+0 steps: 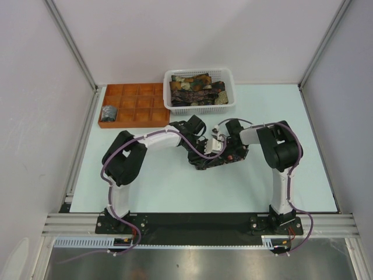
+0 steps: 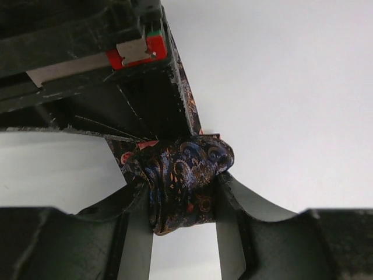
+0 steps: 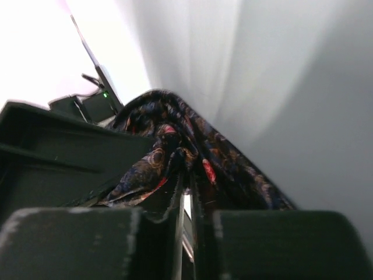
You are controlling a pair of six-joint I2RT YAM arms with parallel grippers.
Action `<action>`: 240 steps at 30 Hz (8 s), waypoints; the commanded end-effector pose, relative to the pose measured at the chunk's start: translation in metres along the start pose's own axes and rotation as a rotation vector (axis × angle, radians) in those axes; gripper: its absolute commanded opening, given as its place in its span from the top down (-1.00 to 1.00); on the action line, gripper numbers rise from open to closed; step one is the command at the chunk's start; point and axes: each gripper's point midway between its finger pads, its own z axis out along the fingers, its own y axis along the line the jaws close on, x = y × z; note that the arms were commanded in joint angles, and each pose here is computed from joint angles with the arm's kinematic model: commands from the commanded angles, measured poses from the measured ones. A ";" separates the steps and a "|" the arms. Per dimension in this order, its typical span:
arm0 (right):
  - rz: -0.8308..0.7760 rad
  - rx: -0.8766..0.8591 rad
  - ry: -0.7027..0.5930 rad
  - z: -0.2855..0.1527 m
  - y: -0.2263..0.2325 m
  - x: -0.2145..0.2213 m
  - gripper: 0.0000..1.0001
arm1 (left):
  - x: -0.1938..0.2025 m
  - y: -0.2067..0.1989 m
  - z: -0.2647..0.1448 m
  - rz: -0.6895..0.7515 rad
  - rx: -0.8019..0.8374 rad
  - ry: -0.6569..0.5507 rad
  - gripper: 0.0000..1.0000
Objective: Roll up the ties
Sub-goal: Roll the tie at the center of the board.
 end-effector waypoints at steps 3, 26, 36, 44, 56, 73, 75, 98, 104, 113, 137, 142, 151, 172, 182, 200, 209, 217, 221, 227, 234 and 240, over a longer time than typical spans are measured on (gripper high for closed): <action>-0.064 -0.017 0.012 -0.025 0.017 -0.010 0.49 | 0.037 -0.013 -0.025 0.019 0.099 0.123 0.45; -0.028 0.405 0.066 -0.081 -0.070 0.029 0.47 | 0.026 -0.018 -0.033 0.039 0.133 0.119 0.52; -0.033 0.307 -0.038 -0.096 -0.050 0.009 0.39 | 0.022 -0.006 -0.019 0.016 0.126 0.101 0.54; -0.145 0.366 -0.259 -0.152 -0.037 -0.048 0.25 | 0.024 -0.008 -0.019 0.010 0.130 0.099 0.54; -0.181 0.677 -0.186 -0.133 -0.089 -0.045 0.00 | 0.022 -0.008 -0.018 0.010 0.129 0.087 0.54; -0.177 0.645 -0.006 -0.142 -0.083 0.030 1.00 | 0.015 -0.007 -0.022 -0.014 0.081 0.058 0.58; -0.176 0.650 -0.003 -0.144 -0.083 0.028 1.00 | 0.013 -0.003 -0.020 -0.017 0.057 0.053 0.59; -0.119 0.090 -0.287 -0.139 0.024 -0.018 0.17 | 0.030 -0.001 -0.004 -0.016 0.069 0.125 0.56; -0.144 -0.027 -0.266 -0.083 0.041 -0.020 0.18 | 0.031 -0.001 -0.003 -0.028 0.081 0.131 0.53; -0.173 -0.076 -0.243 -0.032 0.044 -0.023 0.19 | 0.031 0.001 -0.003 -0.035 0.077 0.136 0.51; -0.138 -0.044 -0.156 -0.004 0.021 -0.007 0.99 | 0.028 0.003 -0.003 -0.054 0.068 0.126 0.41; -0.134 0.014 -0.164 -0.009 0.004 -0.012 1.00 | 0.009 0.002 -0.016 -0.095 0.089 0.014 -0.14; -0.110 0.076 -0.166 -0.022 -0.021 -0.013 1.00 | -0.017 0.013 -0.050 -0.084 -0.021 -0.166 -0.73; -0.091 0.142 -0.143 -0.022 -0.041 -0.009 1.00 | -0.015 0.003 0.000 -0.021 0.051 -0.065 -0.63; -0.092 0.106 -0.130 -0.014 -0.027 -0.008 1.00 | -0.056 -0.003 0.006 0.020 0.025 -0.096 -0.12; -0.052 0.018 -0.124 -0.081 0.011 0.003 0.16 | 0.010 -0.018 0.033 -0.012 0.045 0.149 0.28; -0.037 -0.044 -0.111 -0.058 0.026 0.002 0.11 | 0.003 -0.011 0.036 -0.013 0.038 0.139 0.24; -0.015 0.001 -0.102 -0.046 0.003 -0.001 0.65 | 0.002 -0.011 0.034 -0.015 0.036 0.134 0.18; -0.011 0.051 -0.113 -0.050 -0.010 -0.002 1.00 | 0.001 -0.007 0.028 -0.051 0.032 0.108 -0.06; 0.002 0.168 -0.105 -0.053 -0.047 0.001 1.00 | -0.019 0.004 0.001 -0.109 0.021 -0.019 -0.57; 0.024 0.226 -0.103 -0.056 -0.066 0.001 1.00 | -0.037 0.002 -0.002 -0.078 0.029 -0.118 -0.82; 0.012 0.226 -0.098 -0.052 -0.062 0.000 1.00 | -0.055 0.004 0.011 -0.020 0.017 -0.159 -0.90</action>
